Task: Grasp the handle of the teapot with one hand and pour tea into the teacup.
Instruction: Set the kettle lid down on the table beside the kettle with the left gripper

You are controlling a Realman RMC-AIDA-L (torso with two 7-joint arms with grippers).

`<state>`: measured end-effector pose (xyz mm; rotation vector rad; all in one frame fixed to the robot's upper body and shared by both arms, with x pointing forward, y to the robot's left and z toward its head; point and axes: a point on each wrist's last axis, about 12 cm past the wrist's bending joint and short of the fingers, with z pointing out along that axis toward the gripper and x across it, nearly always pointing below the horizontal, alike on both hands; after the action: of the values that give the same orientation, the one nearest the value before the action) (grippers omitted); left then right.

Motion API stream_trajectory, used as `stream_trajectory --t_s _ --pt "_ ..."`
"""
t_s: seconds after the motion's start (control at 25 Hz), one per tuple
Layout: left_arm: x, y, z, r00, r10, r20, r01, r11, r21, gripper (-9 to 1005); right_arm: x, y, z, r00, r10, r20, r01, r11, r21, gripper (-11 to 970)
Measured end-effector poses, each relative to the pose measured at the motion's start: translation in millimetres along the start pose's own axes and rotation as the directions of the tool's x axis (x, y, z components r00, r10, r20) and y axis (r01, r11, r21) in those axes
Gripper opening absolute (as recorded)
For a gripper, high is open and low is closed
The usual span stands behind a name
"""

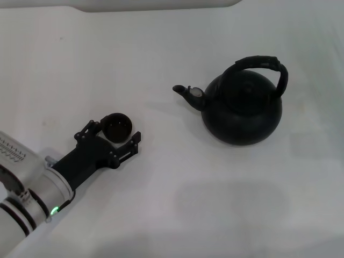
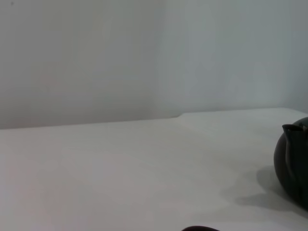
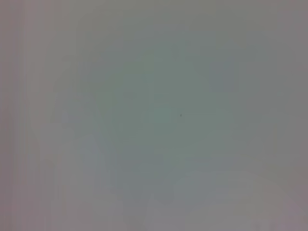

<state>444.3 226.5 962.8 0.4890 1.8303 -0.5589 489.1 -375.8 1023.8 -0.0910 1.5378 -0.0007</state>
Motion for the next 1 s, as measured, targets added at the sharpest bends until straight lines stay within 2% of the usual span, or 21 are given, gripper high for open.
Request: stream_trajectory --t_s 0.16,1.0 --pt "-2 -0.8 -1 1.0 0.0 0.021 0.0 1.0 0.007 890 0 0.0 0 1.0 0.0 0.0 0.0 1.0 0.0 794" --pt "-2 -1.3 -15 0.997 -0.011 0.081 0.012 1.0 0.0 890 -2 -0.7 -1 1.0 -0.001 0.013 0.001 1.0 -0.001 794"
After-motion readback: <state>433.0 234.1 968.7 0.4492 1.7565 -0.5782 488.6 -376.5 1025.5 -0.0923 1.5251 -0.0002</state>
